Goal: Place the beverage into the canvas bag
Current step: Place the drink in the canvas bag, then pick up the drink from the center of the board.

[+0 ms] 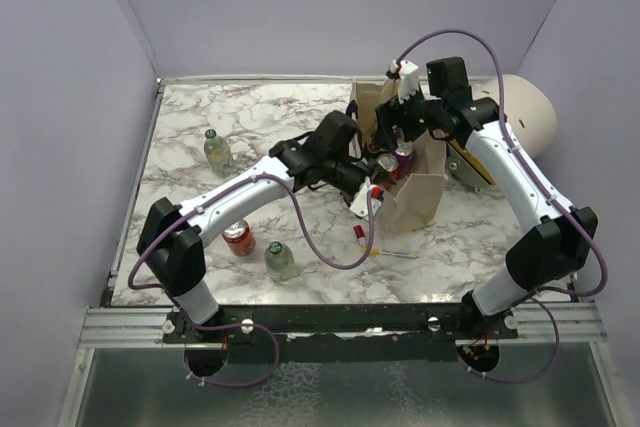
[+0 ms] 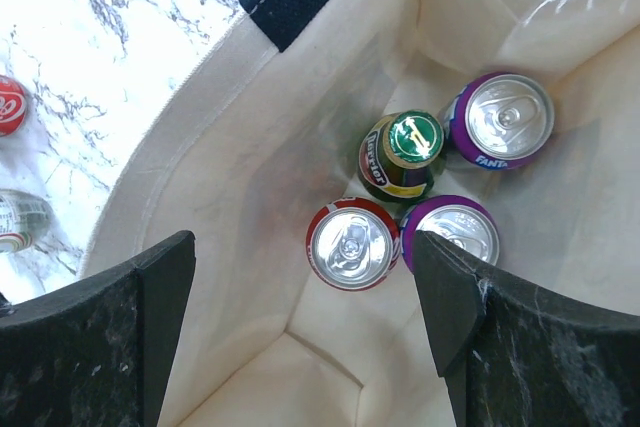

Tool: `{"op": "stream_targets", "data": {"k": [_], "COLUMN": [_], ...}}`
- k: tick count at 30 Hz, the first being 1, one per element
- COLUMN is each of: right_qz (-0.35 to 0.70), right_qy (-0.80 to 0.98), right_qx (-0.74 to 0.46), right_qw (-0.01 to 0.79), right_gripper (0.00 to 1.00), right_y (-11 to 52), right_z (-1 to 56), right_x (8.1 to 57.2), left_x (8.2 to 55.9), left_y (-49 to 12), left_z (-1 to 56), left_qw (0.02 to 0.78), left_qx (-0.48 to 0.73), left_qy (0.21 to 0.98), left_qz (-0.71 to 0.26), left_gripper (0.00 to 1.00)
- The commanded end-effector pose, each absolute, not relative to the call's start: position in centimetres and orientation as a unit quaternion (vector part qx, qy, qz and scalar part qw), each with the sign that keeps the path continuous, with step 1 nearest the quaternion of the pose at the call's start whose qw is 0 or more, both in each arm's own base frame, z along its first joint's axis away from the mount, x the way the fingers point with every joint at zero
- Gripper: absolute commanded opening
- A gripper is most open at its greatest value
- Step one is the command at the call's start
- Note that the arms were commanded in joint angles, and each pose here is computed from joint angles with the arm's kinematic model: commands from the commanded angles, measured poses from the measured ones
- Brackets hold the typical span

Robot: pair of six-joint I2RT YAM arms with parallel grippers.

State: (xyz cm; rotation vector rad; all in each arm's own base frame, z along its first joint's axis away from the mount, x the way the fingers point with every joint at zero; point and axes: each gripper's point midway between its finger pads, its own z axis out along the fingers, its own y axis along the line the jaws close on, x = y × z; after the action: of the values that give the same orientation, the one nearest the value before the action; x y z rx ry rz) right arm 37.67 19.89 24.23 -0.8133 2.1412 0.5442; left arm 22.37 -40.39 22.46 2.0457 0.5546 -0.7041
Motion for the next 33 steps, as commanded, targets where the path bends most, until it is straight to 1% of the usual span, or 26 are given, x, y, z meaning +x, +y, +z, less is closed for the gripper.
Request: {"op": "stream_targets", "data": {"k": [1, 3, 4, 6, 10, 14, 16, 18, 20, 23, 29, 33], "right_qz": [0.184, 0.178, 0.175, 0.171, 0.177, 0.18, 0.18, 0.181, 0.177, 0.177, 0.185, 0.184], "right_qy": [0.813, 0.807, 0.804, 0.798, 0.79, 0.785, 0.781, 0.778, 0.778, 0.781, 0.785, 0.787], "right_qx": [-0.321, -0.323, -0.322, -0.322, -0.316, -0.311, -0.312, -0.316, -0.315, -0.314, -0.323, -0.323], "right_qw": [0.45, 0.462, 0.468, 0.48, 0.495, 0.505, 0.51, 0.512, 0.514, 0.511, 0.496, 0.493], "right_gripper": [0.88, 0.88, 0.88, 0.88, 0.89, 0.89, 0.9, 0.9, 0.9, 0.9, 0.9, 0.9], "right_y": [18.9, 18.7, 18.5, 18.4, 18.6, 18.7, 18.7, 18.8, 18.6, 18.4, 18.4, 18.2], "right_z": [28.5, 29.2, 29.7, 30.7, 32.3, 33.4, 33.8, 34.0, 33.9, 33.6, 32.3, 32.1], "right_x": [38.4, 38.3, 38.2, 38.2, 38.3, 38.5, 38.5, 38.2, 38.1, 37.8, 36.7, 36.3], "left_x": [23.5, 23.9, 24.0, 24.2, 26.1, 28.1, 28.4, 27.4, 25.4, 21.8, 16.9, 14.8], "left_y": [-39.8, -39.2, -38.8, -37.5, -33.8, -28.7, -26.3, -24.6, -23.4, -22.1, -19.0, -17.7], "left_z": [28.7, 30.3, 30.9, 31.5, 31.7, 31.1, 30.8, 29.7, 28.4, 26.9, 24.1, 22.5], "left_qw": [0.524, 0.551, 0.56, 0.569, 0.578, 0.568, 0.548, 0.509, 0.463, 0.405, 0.31, 0.275], "left_qx": [0.768, 0.743, 0.731, 0.71, 0.64, 0.557, 0.521, 0.502, 0.505, 0.519, 0.556, 0.574], "left_qy": [0.268, 0.292, 0.307, 0.347, 0.471, 0.59, 0.639, 0.679, 0.703, 0.72, 0.738, 0.737], "left_qz": [-0.253, -0.243, -0.238, -0.228, -0.186, -0.136, -0.141, -0.168, -0.191, -0.219, -0.225, -0.228], "left_gripper": [0.67, 0.8, 0.84, 0.9, 0.94, 0.95, 0.95, 0.95, 0.95, 0.95, 0.95, 0.95]}}
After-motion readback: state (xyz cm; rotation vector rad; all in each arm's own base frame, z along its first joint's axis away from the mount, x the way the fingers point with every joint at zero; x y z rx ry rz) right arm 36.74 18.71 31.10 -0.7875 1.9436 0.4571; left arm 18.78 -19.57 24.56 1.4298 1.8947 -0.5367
